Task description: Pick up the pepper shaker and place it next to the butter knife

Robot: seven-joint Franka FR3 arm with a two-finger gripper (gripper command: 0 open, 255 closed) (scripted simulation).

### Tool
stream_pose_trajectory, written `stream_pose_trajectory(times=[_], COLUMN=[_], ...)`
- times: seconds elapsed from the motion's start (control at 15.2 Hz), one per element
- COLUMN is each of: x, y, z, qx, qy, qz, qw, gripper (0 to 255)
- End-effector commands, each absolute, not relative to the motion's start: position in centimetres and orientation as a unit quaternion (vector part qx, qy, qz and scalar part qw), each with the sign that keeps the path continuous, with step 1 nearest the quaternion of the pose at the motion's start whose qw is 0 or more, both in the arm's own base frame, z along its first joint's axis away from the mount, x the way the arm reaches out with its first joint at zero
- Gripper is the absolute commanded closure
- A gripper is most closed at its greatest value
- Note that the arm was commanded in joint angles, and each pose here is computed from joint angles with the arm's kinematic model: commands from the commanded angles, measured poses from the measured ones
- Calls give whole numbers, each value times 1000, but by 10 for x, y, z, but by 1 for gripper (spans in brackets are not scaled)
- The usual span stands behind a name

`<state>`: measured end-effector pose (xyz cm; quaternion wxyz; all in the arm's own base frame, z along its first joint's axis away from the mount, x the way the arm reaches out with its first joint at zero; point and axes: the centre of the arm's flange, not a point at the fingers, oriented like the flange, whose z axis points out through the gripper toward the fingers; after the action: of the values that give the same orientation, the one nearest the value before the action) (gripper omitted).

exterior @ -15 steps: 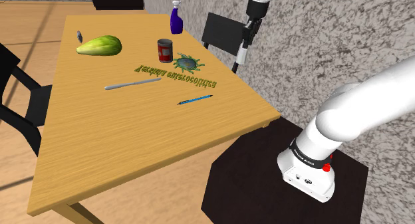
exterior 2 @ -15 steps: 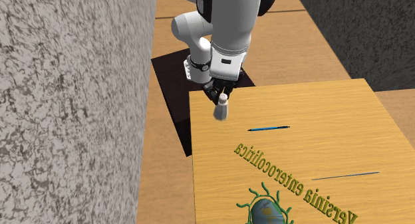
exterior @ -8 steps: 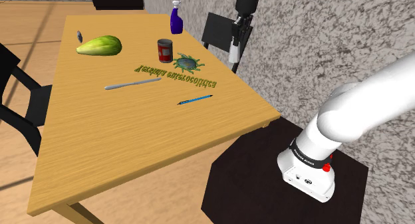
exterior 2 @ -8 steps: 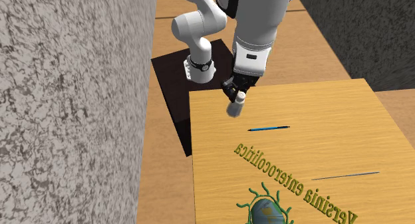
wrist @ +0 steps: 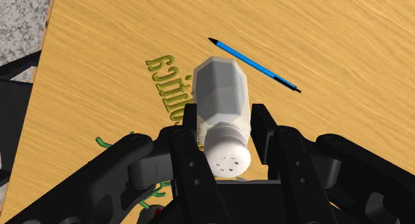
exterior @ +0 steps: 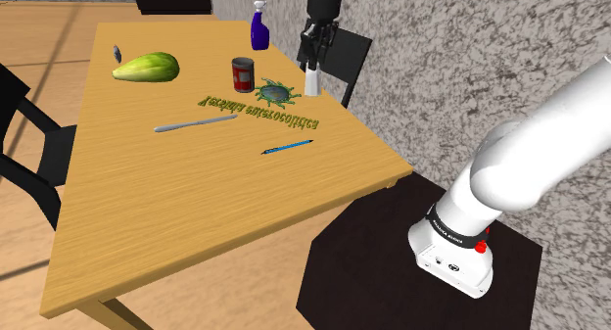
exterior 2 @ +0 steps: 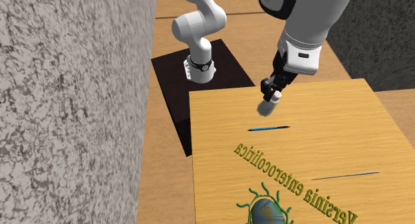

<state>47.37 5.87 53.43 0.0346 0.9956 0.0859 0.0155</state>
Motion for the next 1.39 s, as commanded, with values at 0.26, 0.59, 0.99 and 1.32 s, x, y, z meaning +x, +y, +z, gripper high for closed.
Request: stream_pose_trajectory(times=[0.26,0.59,0.99,1.32], x=[504,529,559,559], y=[130,191,260,260], z=[533,533,529,502], qx=[996,996,996,996], qy=[85,85,85,85], qz=[16,16,16,16], qw=[34,34,34,34], gripper=[255,255,255,255])
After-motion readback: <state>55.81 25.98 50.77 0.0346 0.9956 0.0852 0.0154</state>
